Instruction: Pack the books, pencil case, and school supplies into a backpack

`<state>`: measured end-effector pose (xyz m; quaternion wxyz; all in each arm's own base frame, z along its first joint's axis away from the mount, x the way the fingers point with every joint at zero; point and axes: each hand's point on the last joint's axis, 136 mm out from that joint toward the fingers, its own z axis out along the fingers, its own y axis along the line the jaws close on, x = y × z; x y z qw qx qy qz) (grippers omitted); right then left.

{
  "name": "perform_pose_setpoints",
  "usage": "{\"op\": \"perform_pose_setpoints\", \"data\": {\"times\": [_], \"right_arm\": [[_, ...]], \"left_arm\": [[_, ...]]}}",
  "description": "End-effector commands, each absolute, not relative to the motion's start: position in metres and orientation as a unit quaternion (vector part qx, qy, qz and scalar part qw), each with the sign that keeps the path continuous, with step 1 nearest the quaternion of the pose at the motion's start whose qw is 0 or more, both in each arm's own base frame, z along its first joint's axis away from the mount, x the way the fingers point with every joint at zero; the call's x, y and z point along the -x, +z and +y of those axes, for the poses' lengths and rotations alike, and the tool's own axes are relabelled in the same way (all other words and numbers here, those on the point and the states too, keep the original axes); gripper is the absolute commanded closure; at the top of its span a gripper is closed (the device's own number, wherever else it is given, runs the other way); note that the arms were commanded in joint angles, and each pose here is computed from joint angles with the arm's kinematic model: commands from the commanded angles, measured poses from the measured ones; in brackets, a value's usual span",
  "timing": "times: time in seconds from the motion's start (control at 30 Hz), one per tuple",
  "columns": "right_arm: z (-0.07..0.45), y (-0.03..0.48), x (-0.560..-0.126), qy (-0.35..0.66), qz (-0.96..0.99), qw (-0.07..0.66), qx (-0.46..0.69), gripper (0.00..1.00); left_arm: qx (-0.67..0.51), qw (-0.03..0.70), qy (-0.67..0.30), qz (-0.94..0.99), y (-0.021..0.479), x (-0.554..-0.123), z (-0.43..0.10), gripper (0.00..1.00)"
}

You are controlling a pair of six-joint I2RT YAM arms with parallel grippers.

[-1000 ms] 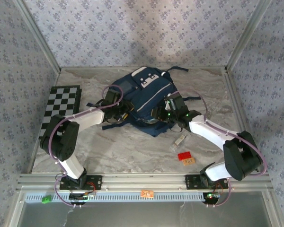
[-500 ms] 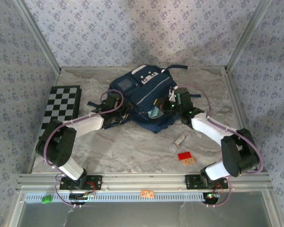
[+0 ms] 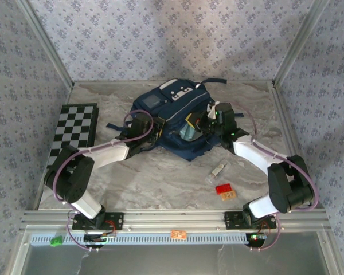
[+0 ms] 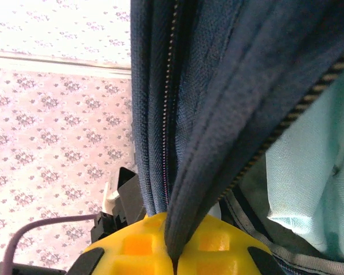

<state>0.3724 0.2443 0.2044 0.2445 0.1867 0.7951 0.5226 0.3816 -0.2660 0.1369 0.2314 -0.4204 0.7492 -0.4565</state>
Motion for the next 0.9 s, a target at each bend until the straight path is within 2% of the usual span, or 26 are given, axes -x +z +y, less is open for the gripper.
{"op": "perform_pose_setpoints", "data": {"times": [0.0,0.17,0.37,0.47,0.57,0.67,0.77,0.87], "right_arm": [[0.247,0.219,-0.378,0.539,0.783,0.253,-0.178,1.00],[0.238,0.207,-0.380,0.527,0.790,0.249,-0.190,1.00],[0.233,0.200,-0.384,0.524,0.792,0.243,-0.197,0.94],[0.224,0.193,-0.386,0.508,0.802,0.241,-0.203,0.95],[0.220,0.192,-0.385,0.503,0.805,0.243,-0.199,0.98],[0.224,0.191,-0.384,0.506,0.806,0.237,-0.194,1.00],[0.229,0.193,-0.384,0.511,0.804,0.238,-0.188,1.00],[0.231,0.194,-0.384,0.508,0.807,0.239,-0.181,1.00]], "left_arm": [[0.436,0.254,-0.497,0.706,0.156,-0.398,-0.273,0.70],[0.431,0.238,-0.504,0.710,0.158,-0.398,-0.283,0.85],[0.435,0.199,-0.513,0.713,0.146,-0.392,-0.293,0.83],[0.429,0.193,-0.525,0.709,0.148,-0.391,-0.291,0.88],[0.423,0.183,-0.490,0.740,0.142,-0.376,-0.278,0.81],[0.428,0.191,-0.501,0.728,0.148,-0.371,-0.267,0.79],[0.426,0.183,-0.494,0.735,0.152,-0.374,-0.263,0.68],[0.418,0.184,-0.512,0.727,0.161,-0.384,-0.271,0.62]]}}
